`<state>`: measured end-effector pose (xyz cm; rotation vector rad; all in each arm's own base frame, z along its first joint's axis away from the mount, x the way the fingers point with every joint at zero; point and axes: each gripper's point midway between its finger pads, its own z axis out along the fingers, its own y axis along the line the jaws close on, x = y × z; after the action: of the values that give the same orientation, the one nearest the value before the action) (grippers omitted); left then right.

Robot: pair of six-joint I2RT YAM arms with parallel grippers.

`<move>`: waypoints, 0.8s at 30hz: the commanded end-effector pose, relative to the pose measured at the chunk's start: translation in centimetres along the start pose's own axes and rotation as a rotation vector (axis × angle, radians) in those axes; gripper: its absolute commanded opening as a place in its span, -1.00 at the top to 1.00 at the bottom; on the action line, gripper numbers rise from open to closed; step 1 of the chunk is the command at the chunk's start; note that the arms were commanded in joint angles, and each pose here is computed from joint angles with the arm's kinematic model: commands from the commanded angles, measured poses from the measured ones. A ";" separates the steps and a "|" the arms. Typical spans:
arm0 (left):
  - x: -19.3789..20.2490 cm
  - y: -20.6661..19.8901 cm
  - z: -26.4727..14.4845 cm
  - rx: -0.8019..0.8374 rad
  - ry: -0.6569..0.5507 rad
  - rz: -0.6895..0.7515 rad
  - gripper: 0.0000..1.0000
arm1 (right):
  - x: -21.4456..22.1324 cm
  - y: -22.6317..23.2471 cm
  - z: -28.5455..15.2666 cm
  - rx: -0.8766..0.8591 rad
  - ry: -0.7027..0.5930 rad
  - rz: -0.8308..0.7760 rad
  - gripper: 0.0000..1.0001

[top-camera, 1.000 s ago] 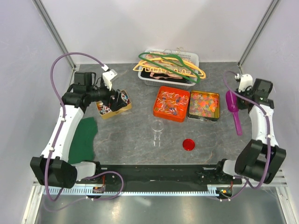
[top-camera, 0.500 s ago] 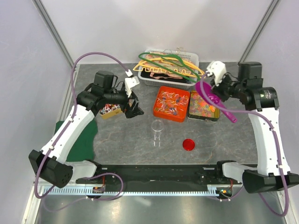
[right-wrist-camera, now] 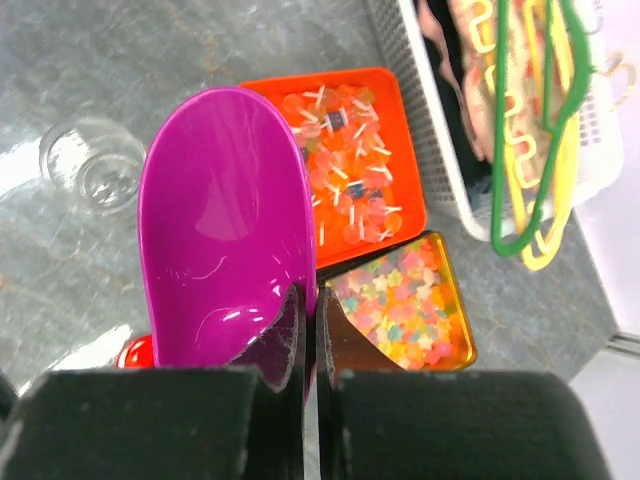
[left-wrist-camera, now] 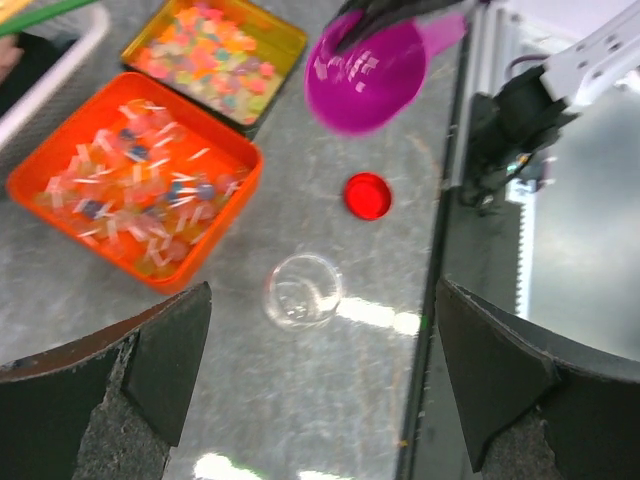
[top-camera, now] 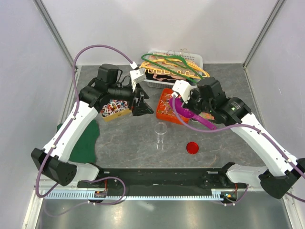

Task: Pack the candies
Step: Pick up the spatula from the center of the board.

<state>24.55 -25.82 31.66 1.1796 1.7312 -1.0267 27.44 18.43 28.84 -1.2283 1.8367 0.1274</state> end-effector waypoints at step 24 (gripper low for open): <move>0.5 1.6 3.8 0.139 -0.016 -0.274 -0.83 | -7.2 3.3 2.0 0.046 -0.122 -0.060 1.00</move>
<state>26.59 -28.44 29.11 1.0420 1.8842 -1.2881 26.96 24.57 28.86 -1.2613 1.7466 0.0690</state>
